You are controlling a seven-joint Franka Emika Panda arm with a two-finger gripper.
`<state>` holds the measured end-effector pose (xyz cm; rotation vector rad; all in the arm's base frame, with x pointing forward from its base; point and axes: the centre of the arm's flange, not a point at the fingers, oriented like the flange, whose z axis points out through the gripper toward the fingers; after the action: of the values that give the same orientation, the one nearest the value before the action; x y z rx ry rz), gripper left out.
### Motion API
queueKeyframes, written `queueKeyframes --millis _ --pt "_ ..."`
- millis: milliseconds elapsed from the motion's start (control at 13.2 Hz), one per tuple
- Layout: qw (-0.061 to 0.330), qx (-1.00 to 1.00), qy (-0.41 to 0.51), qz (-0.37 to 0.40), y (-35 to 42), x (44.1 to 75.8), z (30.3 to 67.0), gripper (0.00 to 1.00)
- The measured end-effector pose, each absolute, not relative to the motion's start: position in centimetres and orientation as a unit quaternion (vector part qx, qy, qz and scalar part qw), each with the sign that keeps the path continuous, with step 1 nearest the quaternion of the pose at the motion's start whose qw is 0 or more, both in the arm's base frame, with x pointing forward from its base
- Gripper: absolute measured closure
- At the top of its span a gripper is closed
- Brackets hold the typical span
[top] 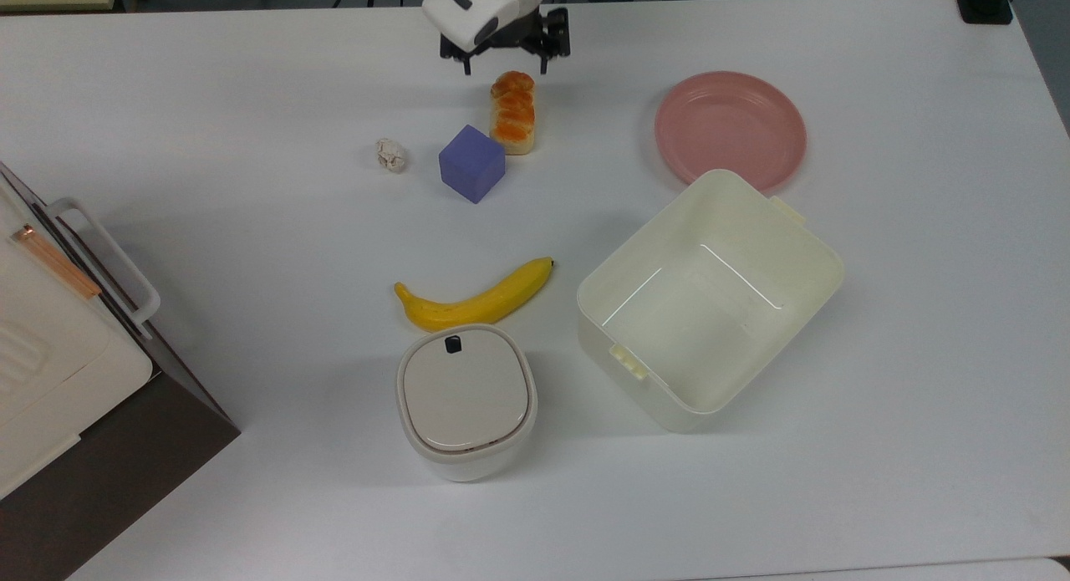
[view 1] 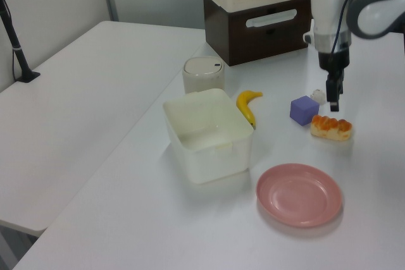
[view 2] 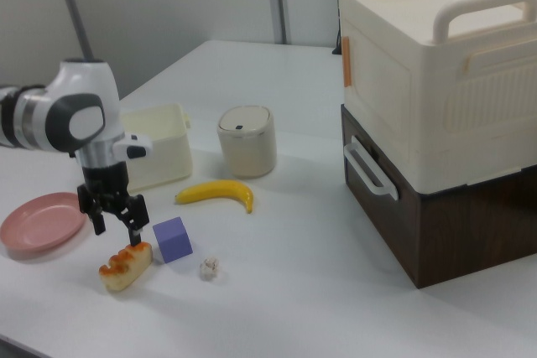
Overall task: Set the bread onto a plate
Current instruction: 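Move the gripper down over the orange-topped bread roll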
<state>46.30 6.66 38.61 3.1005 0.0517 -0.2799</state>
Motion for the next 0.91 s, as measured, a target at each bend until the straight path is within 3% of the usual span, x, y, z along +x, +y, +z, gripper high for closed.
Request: queueKeyframes --millis 453,604,907 --pt "0.050 0.995 -0.016 -0.081 10.0 47.8 31.3 0.00" --pt "0.066 0.994 -0.017 -0.087 11.4 47.7 29.2 0.05" --pt "0.071 0.994 -0.017 -0.081 11.4 48.3 29.2 0.49"
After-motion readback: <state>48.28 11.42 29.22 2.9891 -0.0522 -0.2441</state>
